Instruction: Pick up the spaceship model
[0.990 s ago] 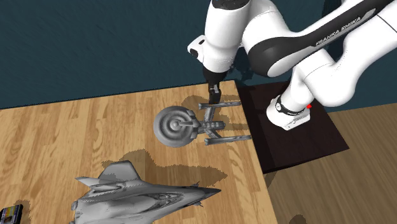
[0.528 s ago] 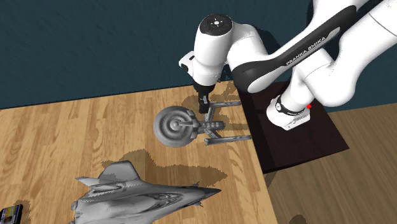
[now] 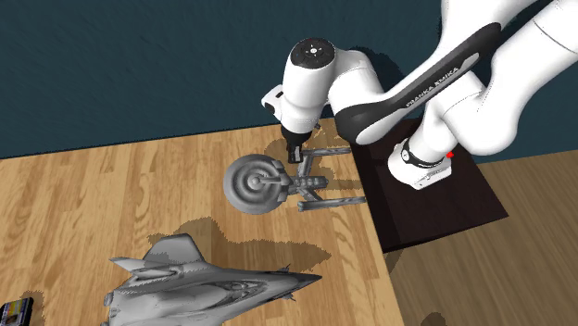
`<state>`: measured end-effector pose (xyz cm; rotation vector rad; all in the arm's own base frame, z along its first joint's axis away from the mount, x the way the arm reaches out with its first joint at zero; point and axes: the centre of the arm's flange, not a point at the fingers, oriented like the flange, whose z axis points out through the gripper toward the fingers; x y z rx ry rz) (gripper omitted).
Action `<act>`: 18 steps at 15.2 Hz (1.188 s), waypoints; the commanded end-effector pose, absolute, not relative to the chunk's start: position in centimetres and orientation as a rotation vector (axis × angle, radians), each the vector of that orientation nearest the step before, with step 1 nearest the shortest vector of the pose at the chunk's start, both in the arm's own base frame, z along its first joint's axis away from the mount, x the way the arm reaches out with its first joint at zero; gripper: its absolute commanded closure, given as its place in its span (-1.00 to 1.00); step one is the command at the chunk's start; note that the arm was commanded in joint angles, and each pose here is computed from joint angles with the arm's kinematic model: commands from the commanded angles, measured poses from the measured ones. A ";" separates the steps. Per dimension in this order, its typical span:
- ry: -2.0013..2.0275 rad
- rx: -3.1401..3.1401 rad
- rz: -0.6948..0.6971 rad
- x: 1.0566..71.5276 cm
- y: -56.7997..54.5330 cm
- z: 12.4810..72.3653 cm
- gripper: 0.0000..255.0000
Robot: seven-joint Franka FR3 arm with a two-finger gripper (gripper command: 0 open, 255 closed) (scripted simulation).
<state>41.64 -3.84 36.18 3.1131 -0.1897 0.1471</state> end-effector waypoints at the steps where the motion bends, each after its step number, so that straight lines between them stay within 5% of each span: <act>1: -0.190 3.113 0.147 41.6 -3.8 36.1 1.00; 18: -0.190 3.113 0.147 41.6 -3.9 41.4 1.00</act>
